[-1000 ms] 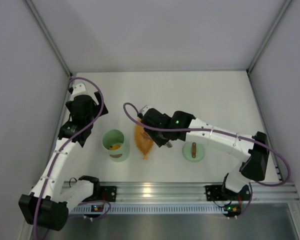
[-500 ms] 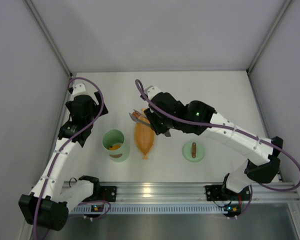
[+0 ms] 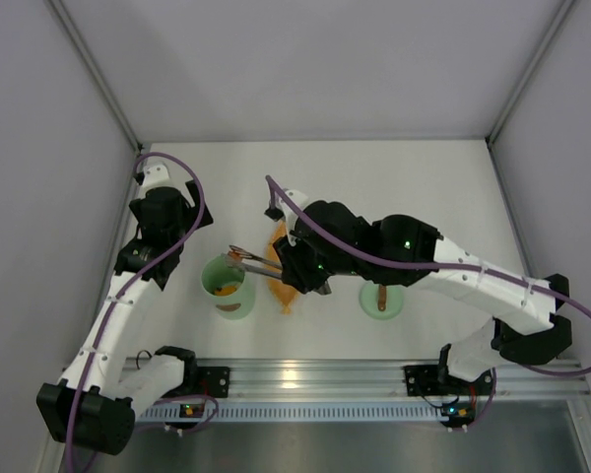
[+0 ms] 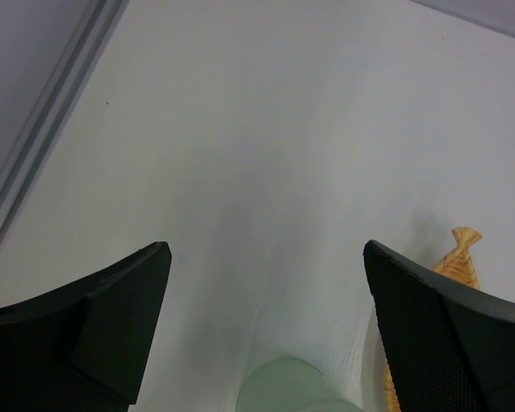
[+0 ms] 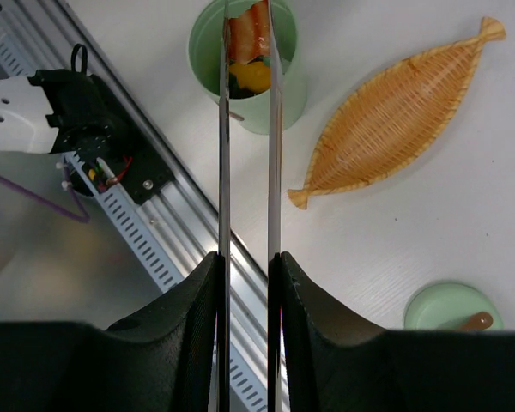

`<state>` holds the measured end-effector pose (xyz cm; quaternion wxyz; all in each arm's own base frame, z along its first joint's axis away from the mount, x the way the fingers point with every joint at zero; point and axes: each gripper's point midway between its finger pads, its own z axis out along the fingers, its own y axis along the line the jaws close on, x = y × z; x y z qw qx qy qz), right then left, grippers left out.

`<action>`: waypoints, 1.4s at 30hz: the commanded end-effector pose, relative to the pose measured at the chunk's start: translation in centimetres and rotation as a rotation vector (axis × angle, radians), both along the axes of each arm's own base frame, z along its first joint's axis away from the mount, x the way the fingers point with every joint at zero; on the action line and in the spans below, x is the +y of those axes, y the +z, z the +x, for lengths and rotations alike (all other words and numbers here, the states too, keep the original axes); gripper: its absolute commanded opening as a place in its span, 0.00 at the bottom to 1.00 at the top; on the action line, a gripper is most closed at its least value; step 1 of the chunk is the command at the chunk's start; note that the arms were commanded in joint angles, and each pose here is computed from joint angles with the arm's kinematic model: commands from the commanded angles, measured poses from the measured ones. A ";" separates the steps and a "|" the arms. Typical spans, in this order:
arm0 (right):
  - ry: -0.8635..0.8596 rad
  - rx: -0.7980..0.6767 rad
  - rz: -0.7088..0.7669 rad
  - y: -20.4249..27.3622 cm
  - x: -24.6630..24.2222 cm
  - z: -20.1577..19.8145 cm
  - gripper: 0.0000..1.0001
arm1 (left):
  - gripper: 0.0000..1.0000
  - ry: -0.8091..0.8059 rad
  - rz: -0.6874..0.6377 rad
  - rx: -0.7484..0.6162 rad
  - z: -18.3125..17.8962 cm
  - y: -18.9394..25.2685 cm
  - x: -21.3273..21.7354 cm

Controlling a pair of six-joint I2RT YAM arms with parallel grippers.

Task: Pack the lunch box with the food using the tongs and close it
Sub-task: Place the fake food in the packing box, then place the clamp at the center of the board.

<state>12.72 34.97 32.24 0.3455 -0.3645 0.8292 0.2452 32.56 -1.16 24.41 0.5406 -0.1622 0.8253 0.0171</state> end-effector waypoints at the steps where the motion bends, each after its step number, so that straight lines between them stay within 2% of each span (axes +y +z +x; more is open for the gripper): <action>1: 0.049 0.000 0.098 3.0 0.5 -2.2 0.28 | 0.99 0.017 -0.012 -0.049 0.4 1.9 0.2; 7: 0.076 0.022 0.081 1.4 1.4 -3.2 0.31 | 0.99 0.015 -0.013 -0.048 0.4 1.8 0.2; 13: 0.054 0.003 0.076 0.8 2.3 -2.4 0.37 | 0.99 0.017 -0.012 -0.051 0.4 1.9 0.2; 25: 0.001 -0.040 0.061 0.4 3.9 -0.4 0.38 | 0.99 0.018 -0.009 -0.050 0.4 1.9 0.3; 31: -0.138 -0.063 0.064 1.1 -0.4 3.4 0.38 | 0.99 0.016 -0.012 -0.054 0.4 2.0 0.2; 35: -0.281 -0.078 0.106 1.7 -6.0 6.5 0.39 | 0.99 0.014 -0.012 -0.050 0.4 1.9 0.2; 40: -0.596 -0.110 0.053 -1.5 -14.9 13.0 0.40 | 0.99 0.011 -0.017 -0.054 0.4 2.0 0.1; 42: -0.729 -0.088 0.021 -4.3 -18.8 15.3 0.40 | 0.99 0.010 -0.018 -0.053 0.4 2.0 0.1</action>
